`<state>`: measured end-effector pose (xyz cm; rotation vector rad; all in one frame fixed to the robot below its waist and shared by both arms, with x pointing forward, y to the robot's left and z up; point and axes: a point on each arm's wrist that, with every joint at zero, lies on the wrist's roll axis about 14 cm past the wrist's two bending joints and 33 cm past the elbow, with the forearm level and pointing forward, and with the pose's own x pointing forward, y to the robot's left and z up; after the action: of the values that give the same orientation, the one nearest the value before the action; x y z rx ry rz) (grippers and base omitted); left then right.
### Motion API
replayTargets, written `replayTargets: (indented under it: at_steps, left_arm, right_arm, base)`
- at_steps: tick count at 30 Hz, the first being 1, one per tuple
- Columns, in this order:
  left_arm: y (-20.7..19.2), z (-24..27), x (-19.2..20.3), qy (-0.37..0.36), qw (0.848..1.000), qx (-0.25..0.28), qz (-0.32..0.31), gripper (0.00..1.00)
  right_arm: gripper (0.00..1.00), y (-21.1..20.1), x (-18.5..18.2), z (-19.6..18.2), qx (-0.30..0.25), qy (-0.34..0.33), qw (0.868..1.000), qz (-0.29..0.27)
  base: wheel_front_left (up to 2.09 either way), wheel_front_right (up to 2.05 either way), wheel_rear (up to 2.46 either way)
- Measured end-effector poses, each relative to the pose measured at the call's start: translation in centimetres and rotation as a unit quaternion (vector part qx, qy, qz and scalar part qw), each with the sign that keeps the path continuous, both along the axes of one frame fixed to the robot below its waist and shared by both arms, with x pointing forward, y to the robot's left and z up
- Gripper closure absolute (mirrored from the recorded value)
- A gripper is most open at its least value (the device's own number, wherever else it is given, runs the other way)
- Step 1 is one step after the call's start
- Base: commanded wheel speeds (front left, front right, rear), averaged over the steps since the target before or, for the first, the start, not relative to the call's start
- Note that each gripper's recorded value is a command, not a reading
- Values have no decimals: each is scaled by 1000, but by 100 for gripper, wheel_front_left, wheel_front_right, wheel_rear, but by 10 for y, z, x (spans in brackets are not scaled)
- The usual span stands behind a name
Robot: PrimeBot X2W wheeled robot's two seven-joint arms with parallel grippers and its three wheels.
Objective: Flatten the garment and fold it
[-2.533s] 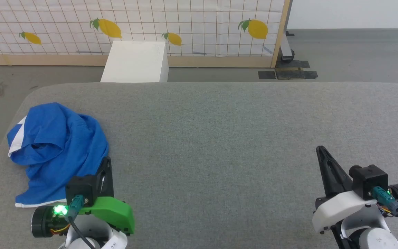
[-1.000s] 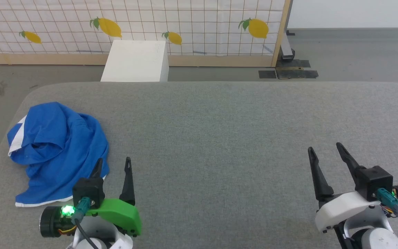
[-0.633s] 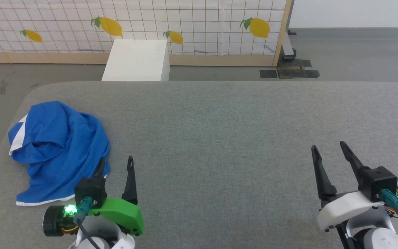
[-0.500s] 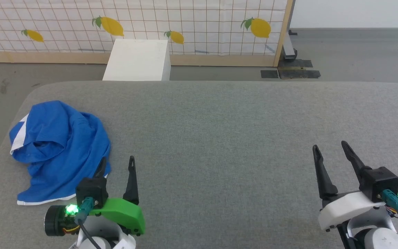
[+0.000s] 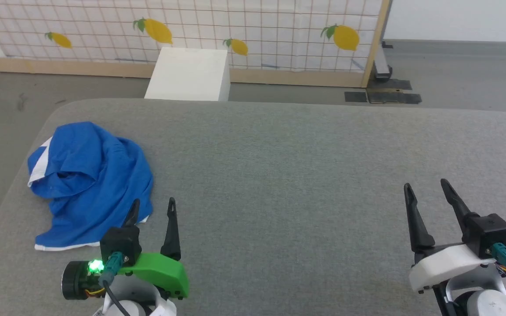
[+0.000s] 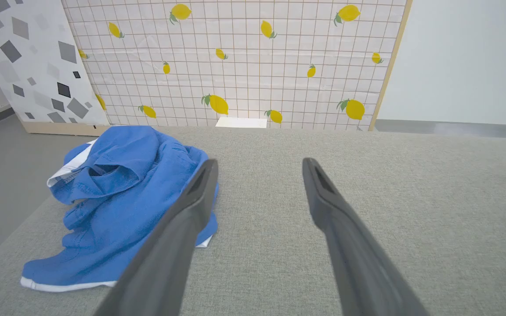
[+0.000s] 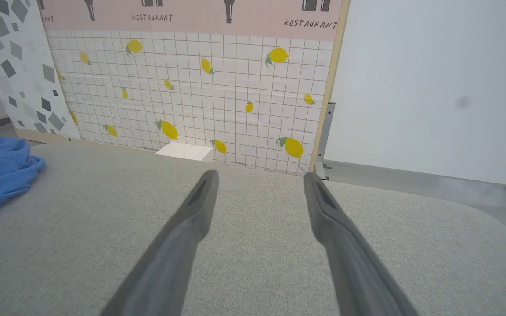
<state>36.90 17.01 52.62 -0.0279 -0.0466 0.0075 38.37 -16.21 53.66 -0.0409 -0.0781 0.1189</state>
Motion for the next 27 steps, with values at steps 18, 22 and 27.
replayTargets:
  at_steps: [18,22,27]
  left_arm:
    - [53,4,-30,-16,996,-5,88,0]
    - [70,6,-41,-21,993,-7,118,0]
    - [89,5,-56,-23,988,-6,155,0]
  right_arm:
    - [0,55,22,3,3,-15,997,77]
    - [0,74,27,2,3,-16,994,103]
    - [0,98,32,0,2,-17,991,135]
  base:
    - [0,0,0]
    - [0,0,0]
    - [0,0,0]
